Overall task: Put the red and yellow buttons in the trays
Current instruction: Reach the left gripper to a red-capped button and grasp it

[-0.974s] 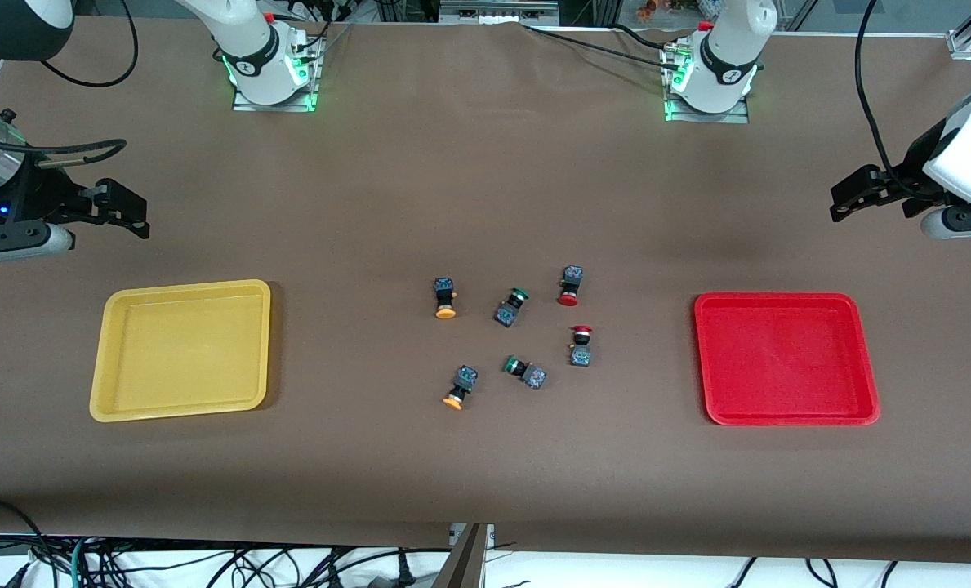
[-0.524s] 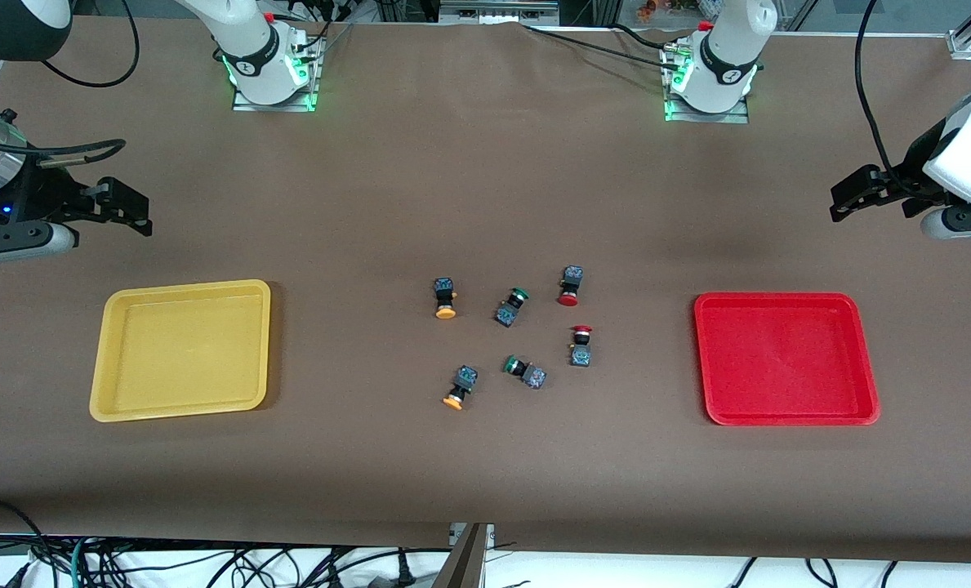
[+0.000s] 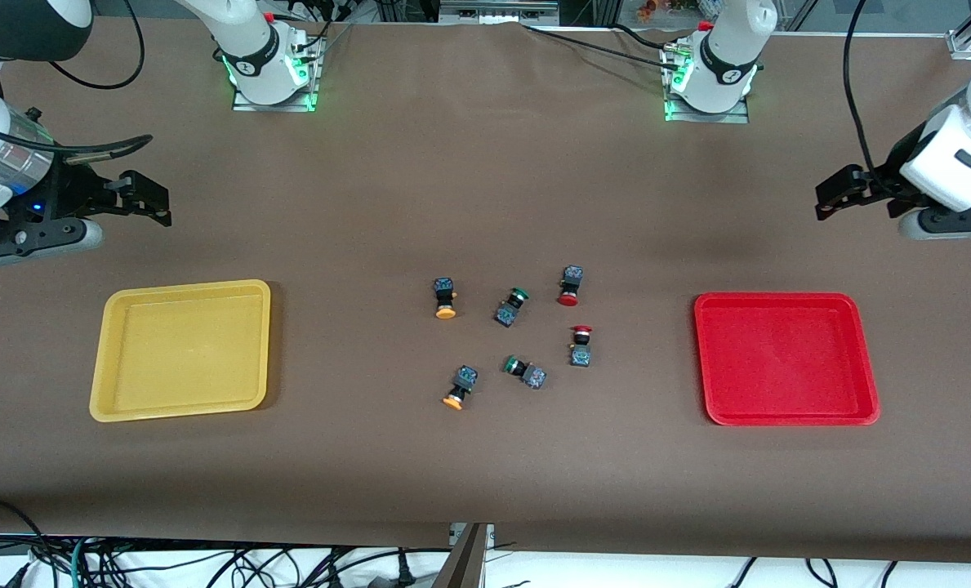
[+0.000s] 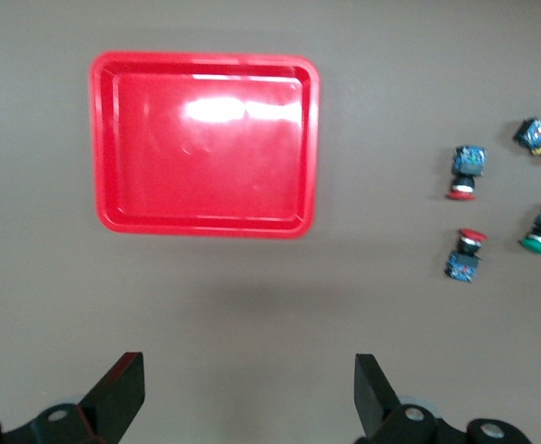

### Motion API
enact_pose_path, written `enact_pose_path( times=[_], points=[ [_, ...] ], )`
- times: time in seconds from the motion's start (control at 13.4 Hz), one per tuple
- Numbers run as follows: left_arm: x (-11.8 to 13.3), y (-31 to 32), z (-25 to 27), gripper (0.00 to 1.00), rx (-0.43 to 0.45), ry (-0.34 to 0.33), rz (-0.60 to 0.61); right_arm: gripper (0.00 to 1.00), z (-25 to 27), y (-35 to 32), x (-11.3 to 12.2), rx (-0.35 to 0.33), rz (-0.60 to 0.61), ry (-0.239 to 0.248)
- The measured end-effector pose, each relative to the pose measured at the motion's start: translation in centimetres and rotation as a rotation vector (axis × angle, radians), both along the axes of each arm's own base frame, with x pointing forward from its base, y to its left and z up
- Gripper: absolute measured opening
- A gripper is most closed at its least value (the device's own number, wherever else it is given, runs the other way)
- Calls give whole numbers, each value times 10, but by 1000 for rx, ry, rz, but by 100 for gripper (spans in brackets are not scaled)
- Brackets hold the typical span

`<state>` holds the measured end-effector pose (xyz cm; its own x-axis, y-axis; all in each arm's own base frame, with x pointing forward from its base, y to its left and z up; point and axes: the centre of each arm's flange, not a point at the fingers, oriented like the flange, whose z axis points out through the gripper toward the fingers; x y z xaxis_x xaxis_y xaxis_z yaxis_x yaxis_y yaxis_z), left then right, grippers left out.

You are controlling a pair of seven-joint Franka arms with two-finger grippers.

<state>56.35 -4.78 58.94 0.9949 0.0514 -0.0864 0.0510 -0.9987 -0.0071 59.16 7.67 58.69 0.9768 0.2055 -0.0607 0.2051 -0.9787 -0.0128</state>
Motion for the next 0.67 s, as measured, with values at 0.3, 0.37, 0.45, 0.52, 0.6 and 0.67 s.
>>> enact_pose_path(
  times=[0.3,0.37,0.45,0.52,0.6,0.67],
  points=[
    [9,-19,-26,100,-35,53,-24,100,-4,1,0,-2,1,11],
    [14,-37,-40,100,-41,69,-50,100,-5,2,0,-2,3,12],
    [22,-57,-55,100,-42,71,-78,100,-6,4,0,-2,5,14],
    [34,-79,-72,100,-43,68,-101,100,-7,6,-1,-3,9,18],
    [49,-99,-92,100,-46,63,-123,100,-9,8,-1,-3,12,21],
    [64,-115,-112,100,-51,49,-138,100,-10,8,-1,-3,13,22]
  ],
)
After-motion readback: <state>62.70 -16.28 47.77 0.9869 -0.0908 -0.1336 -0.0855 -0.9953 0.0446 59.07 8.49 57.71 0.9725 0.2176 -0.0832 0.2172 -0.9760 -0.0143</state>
